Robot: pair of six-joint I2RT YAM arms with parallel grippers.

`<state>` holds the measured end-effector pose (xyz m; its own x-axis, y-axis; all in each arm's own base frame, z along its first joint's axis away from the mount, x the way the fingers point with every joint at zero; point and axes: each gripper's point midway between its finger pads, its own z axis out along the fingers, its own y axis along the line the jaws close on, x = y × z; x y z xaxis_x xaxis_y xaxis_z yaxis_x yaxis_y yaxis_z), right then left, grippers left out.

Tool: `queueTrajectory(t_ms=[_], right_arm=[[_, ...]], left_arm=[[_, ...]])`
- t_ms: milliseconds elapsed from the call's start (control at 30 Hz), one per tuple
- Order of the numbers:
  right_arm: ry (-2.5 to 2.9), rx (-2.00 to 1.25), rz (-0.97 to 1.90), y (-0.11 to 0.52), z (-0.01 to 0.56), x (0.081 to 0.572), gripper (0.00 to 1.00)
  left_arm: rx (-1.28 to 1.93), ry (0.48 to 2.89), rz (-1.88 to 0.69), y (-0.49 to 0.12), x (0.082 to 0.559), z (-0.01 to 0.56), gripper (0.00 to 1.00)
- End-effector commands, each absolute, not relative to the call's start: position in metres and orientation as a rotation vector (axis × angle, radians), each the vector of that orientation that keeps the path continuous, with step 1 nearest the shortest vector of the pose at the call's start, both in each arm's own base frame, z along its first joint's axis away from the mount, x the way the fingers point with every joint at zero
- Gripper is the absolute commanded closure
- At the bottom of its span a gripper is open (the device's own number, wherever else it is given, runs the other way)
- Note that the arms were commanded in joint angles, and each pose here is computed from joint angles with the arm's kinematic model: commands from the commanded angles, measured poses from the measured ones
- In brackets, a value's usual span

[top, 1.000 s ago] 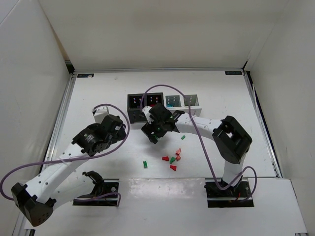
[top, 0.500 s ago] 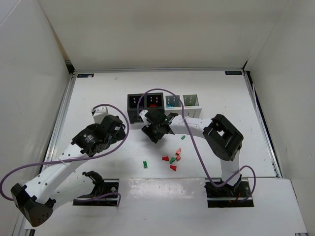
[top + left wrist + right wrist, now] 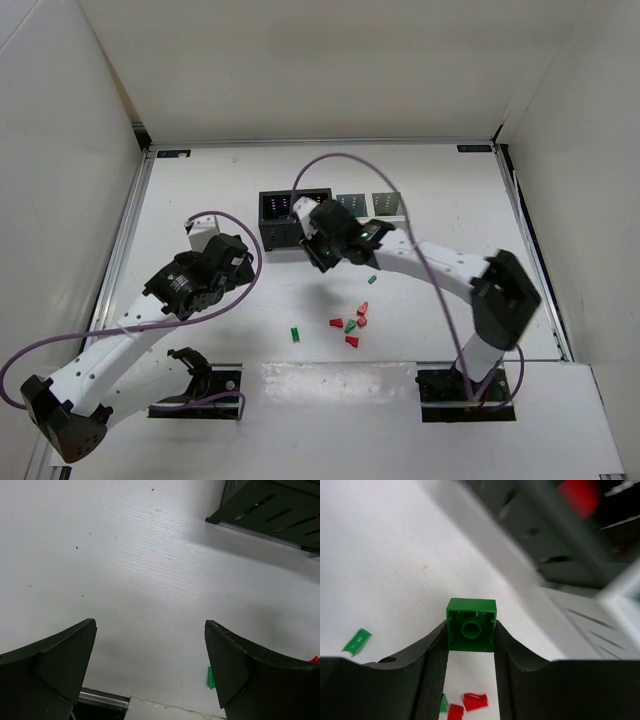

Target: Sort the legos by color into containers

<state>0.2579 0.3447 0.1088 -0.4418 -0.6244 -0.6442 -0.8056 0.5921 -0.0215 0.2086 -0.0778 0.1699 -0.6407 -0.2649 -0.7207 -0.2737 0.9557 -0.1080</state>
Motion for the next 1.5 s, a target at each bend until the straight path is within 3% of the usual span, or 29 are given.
queueTrajectory(t_ms=[0, 267, 533, 700, 733, 767, 867, 1133, 1267, 1467], right_arm=[[2.124, -0.915, 0.343, 0.304, 0.186, 0.289, 0.68], [2.180, -0.570, 0.189, 0.217, 0.223, 0.349, 0.68], [2.295, -0.371, 0.057, 0.174, 0.202, 0.385, 0.68], [2.314, -0.344, 0.049, 0.173, 0.201, 0.395, 0.51], [2.323, -0.345, 0.042, 0.172, 0.200, 0.394, 0.39], [2.337, -0.345, 0.026, 0.171, 0.197, 0.394, 0.33], [2.336, -0.349, 0.000, 0.172, 0.199, 0.393, 0.23], [2.245, -0.250, 0.001, 0.162, 0.232, 0.369, 0.22], [2.239, -0.183, 0.031, 0.143, 0.232, 0.358, 0.20], [2.242, -0.164, 0.045, 0.137, 0.231, 0.349, 0.20]], left_arm=[[-0.346, 2.278, -0.020, -0.089, 0.220, 0.174, 0.00], [-0.237, 2.366, -0.084, -0.116, 0.227, 0.161, 0.00], [-0.116, 2.526, -0.146, -0.140, 0.210, 0.128, 0.00], [-0.017, 2.621, -0.149, -0.155, 0.191, 0.107, 0.01], [0.014, 2.639, -0.142, -0.156, 0.186, 0.103, 0.01], [0.057, 2.650, -0.150, -0.161, 0.182, 0.101, 0.03], [0.115, 2.679, -0.139, -0.168, 0.176, 0.098, 0.03], [0.295, 2.688, -0.280, -0.204, 0.162, 0.088, 0.03], [0.386, 2.722, -0.377, -0.217, 0.149, 0.066, 0.11], [0.508, 2.755, -0.538, -0.232, 0.128, 0.050, 0.12]])
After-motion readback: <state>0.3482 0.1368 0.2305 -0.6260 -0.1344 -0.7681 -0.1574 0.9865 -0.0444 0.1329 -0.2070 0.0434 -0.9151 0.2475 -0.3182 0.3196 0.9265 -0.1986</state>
